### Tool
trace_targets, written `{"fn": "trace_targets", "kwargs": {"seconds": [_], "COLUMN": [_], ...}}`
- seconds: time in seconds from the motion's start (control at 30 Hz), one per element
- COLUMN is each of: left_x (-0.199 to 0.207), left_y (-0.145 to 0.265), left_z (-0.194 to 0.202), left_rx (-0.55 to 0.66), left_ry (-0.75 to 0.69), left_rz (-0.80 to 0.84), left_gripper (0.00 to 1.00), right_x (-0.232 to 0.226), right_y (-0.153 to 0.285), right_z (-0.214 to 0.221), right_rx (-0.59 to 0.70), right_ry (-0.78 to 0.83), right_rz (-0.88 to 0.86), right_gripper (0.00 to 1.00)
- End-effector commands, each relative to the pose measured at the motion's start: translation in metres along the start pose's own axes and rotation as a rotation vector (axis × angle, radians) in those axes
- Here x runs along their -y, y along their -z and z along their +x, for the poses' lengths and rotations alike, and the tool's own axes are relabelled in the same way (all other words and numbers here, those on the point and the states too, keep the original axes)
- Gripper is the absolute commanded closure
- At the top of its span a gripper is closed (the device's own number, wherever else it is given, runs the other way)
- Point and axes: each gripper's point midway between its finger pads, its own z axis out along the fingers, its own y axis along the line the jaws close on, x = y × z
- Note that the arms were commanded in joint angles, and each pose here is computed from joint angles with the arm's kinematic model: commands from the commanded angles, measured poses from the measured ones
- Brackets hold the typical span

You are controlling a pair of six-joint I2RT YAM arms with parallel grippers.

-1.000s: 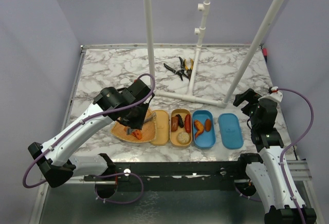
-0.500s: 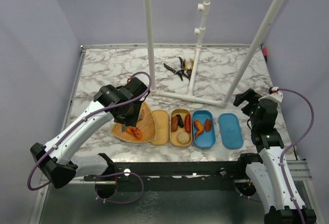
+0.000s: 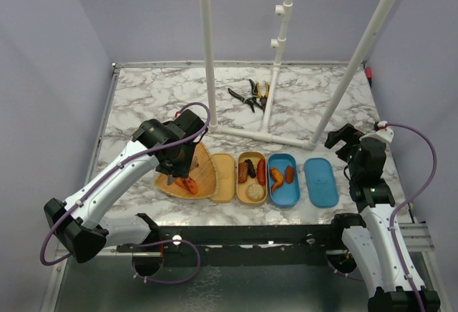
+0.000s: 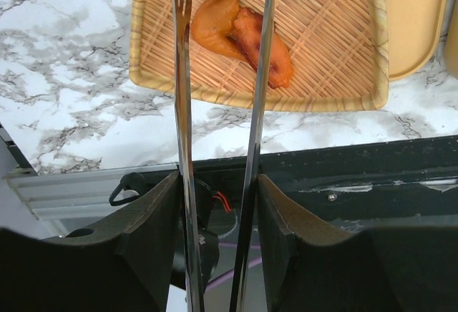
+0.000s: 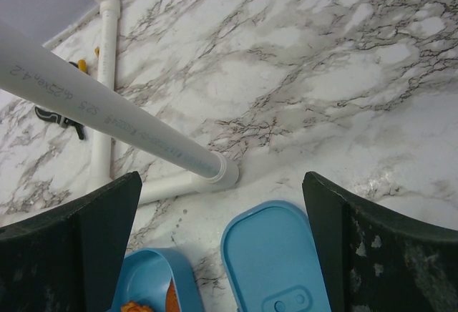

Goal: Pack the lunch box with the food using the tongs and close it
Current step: Pick up the fake food from the plate.

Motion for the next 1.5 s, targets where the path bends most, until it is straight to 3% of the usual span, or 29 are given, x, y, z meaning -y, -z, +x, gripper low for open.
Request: {"fn": "trace_targets", "kwargs": {"seconds": [0.0,0.5,1.07,1.47], "left_x": [0.007,0.007,0.013,0.021], "left_y": [-0.001,-0.012,-0.008,0.008], "left_z": [0.002,0.007,-0.003,-0.009], "left_rx": [-0.009,-0.032,0.006,0.057], "left_ry": [-0.004,-0.025,-0.040,-0.058], "left_rz": [0.047,0.034,0.068,0.146], "left_gripper": [0.54,0.54,0.72,0.77], "right_x": [0.000,-0.001,0.000,0.001], "right_y": [-0.002,-0.002,-0.002,-0.004], "right_z": [0.003,0.003,0.003,0.005], "right_rx": [0.001,0.001,0.001,-0.008], "right_ry": [-0.006,-0.008,-0.008,-0.002], "right_rz": [-0.008,-0.011,-0.007,0.002], "right_gripper": [0.00,0.00,0.00,0.00]}}
